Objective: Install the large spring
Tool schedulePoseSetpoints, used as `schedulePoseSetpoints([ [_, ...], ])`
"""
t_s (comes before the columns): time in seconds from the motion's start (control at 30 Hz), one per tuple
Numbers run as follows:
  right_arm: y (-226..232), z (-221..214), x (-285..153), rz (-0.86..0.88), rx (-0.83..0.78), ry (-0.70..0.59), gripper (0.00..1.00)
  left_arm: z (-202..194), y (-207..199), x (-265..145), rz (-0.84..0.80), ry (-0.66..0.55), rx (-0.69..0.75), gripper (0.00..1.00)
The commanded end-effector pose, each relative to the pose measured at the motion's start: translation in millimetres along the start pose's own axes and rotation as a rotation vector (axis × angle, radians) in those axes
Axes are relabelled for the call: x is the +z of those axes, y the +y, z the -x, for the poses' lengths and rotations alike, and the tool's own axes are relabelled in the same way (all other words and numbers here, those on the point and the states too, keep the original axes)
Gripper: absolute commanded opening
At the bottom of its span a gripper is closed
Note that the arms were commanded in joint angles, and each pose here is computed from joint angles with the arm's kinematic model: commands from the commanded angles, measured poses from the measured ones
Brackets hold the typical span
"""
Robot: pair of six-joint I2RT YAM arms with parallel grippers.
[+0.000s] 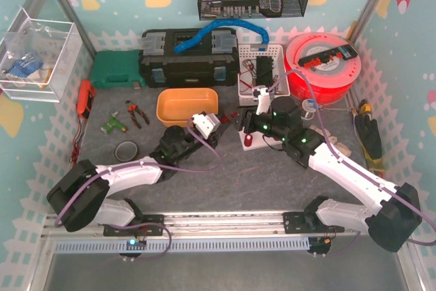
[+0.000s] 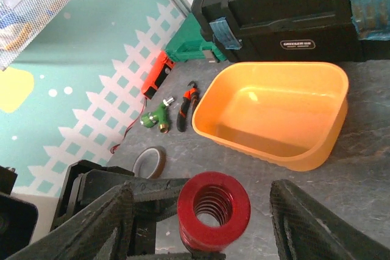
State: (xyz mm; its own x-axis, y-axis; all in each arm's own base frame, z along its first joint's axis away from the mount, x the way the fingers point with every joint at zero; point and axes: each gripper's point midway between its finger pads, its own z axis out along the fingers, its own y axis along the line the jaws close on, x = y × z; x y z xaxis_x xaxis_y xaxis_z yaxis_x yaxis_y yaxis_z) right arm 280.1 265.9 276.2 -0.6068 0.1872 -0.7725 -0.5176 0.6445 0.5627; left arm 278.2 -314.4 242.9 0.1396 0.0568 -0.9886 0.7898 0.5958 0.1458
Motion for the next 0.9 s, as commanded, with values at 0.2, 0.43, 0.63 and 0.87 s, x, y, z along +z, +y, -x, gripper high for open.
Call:
schedulePoseSetpoints([
  [0.2,9,-9,17,0.098,0.057,0.039,0.58,25,-8,-8,-0.013,-0.091,0.054,0.10],
  [0.43,9,-5,16,0.108,0.019,-0.002,0.05,8,13,-5,0.107,-0.025,0.046,0.38],
  [0.63,-36,6,7,-0.125,-0.073,-0.132,0.00,-15,26,-8,0.188,0.064,0.001,0.74],
  [0.87,-87,11,-1,-0.392,-0.235,-0.217,0.00,-50,65,-31,0.399,0.163,-0.129,0.99],
])
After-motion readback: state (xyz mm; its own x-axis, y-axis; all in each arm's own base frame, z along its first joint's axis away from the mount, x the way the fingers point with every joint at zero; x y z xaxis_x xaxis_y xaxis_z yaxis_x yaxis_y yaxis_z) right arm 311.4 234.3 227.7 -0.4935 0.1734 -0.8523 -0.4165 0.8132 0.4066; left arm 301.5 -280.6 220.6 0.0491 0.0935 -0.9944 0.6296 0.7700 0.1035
